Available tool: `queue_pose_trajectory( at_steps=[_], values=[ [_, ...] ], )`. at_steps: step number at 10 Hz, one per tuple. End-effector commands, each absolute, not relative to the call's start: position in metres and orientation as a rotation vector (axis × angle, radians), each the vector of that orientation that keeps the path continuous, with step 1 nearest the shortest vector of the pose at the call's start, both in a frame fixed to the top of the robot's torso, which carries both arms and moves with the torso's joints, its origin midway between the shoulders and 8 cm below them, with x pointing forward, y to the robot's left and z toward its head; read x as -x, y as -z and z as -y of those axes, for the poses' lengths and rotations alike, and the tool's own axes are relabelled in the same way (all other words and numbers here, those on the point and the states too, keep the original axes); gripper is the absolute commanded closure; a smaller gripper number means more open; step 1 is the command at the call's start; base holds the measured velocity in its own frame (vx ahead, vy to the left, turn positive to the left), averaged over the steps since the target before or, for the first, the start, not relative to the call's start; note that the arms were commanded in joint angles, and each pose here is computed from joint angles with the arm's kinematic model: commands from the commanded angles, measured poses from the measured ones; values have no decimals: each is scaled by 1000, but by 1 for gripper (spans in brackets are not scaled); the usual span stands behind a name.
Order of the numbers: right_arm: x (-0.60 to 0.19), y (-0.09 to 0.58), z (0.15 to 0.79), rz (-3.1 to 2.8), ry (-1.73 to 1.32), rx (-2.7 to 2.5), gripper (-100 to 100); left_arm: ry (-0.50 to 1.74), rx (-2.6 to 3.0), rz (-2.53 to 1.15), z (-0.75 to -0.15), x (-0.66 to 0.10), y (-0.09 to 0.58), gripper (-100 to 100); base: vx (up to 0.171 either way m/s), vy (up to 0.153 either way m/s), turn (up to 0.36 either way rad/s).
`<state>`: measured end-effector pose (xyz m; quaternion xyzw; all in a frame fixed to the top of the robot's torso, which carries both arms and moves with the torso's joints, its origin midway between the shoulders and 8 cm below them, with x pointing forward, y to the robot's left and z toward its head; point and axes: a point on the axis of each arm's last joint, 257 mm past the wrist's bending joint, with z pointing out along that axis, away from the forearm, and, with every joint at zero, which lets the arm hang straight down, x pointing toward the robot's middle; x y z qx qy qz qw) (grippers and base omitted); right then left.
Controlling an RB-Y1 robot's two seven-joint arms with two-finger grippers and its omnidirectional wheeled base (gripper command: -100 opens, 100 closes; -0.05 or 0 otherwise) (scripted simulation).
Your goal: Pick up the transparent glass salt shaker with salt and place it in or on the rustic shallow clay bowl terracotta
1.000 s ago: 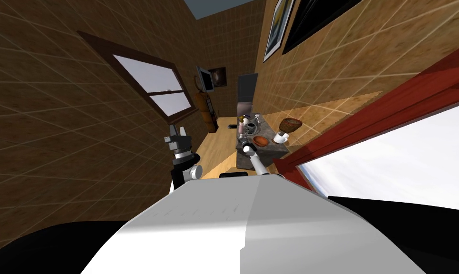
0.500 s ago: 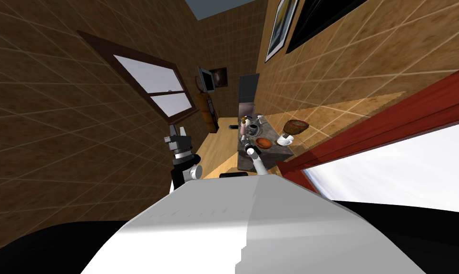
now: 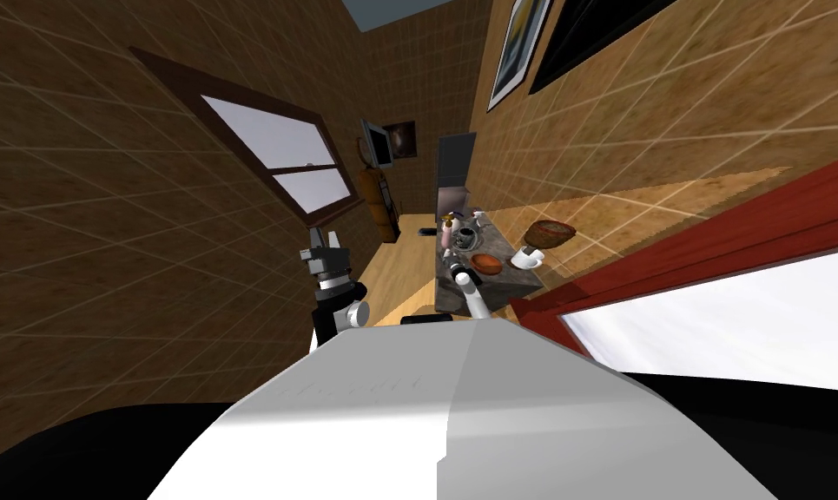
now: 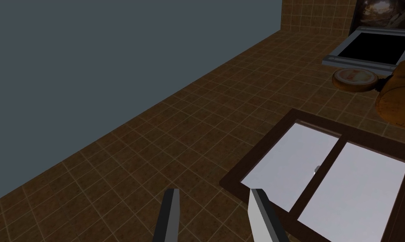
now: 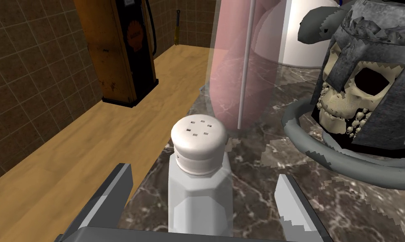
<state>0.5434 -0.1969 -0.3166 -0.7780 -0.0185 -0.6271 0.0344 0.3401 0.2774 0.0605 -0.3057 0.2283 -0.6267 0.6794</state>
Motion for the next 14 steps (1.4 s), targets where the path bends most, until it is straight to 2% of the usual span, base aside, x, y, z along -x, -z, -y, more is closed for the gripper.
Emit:
queue_pose_trajectory(
  at_steps=[1,6,7,11,12,13,14],
  values=[
    [-530,320,203,63,1912,2397,-100,1407,687,-513,-277,-340,-60,0,50,29,21],
    [-518,307,214,79,1948,2384,-100,1407,687,-513,-277,-340,-60,0,43,24,7],
    [-518,306,214,83,1951,2383,100,1407,687,-513,-277,-340,-60,0,0,0,0],
    [-518,306,214,84,1951,2382,100,1407,687,-513,-277,-340,-60,0,0,0,0],
    [-518,305,214,84,1951,2382,0,1407,687,-513,-277,-340,-60,0,0,0,0],
    [-531,303,206,68,1960,2372,100,1407,687,-513,-277,-340,-60,0,-45,-20,-29],
    [-530,309,205,68,1946,2382,100,1407,687,-513,-277,-340,-60,0,-54,-35,-1]
  ],
)
